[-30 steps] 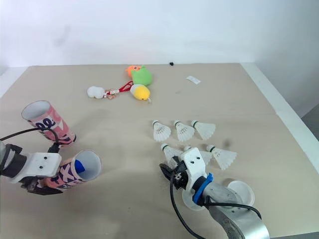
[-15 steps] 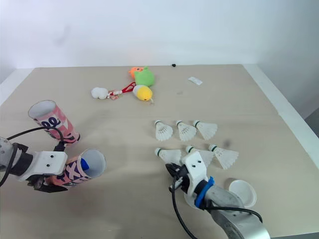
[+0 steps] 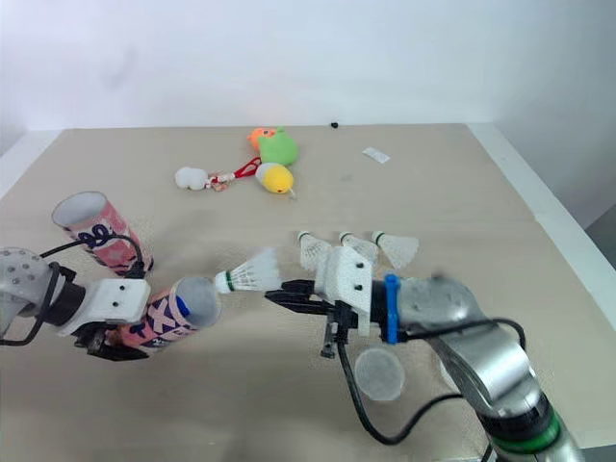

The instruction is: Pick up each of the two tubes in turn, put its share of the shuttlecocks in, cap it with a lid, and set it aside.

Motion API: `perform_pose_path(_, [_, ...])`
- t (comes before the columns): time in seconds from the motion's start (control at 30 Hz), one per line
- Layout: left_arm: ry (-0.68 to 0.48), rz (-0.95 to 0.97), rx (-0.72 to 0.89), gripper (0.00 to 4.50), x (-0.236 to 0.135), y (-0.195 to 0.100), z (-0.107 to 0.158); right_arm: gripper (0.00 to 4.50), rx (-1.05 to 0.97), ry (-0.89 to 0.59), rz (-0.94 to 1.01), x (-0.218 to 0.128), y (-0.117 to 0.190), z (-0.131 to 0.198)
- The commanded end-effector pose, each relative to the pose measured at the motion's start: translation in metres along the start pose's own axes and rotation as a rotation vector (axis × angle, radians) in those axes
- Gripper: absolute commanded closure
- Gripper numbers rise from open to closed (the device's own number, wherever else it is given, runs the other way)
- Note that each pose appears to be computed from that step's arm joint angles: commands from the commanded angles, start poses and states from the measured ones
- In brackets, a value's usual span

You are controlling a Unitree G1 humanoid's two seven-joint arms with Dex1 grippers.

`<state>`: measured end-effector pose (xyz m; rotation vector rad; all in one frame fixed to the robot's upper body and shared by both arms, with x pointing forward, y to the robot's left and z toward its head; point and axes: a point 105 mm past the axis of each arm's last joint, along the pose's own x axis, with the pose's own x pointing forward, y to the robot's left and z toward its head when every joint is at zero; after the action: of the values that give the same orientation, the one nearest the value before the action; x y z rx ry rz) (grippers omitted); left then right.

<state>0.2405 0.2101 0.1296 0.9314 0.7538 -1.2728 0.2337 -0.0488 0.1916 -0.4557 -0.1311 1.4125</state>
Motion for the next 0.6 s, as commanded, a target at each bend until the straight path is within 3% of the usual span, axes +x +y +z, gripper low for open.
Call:
perform_pose_path(0.03, [-0.003, 0.006, 0.011, 1.52, -0.001, 0.003, 0.006, 4.44, -0.075, -0.029, 0.040, 0.011, -0.006, 0.009])
perform_pose_path(0.37, [-0.026, 0.012, 0.016, 1.52, 0.000, 0.009, 0.016, 4.44, -0.144, -0.033, 0.198, 0.033, 0.010, 0.018])
perform_pose_path(0.47, [-0.028, 0.012, 0.022, 1.52, 0.001, 0.010, 0.017, 3.54, -0.096, -0.053, 0.216, 0.034, 0.017, 0.020])
perform_pose_path(0.6, [-0.030, 0.010, 0.021, 1.52, 0.002, 0.010, 0.017, 1.63, -0.050, -0.058, 0.112, 0.029, 0.012, 0.019])
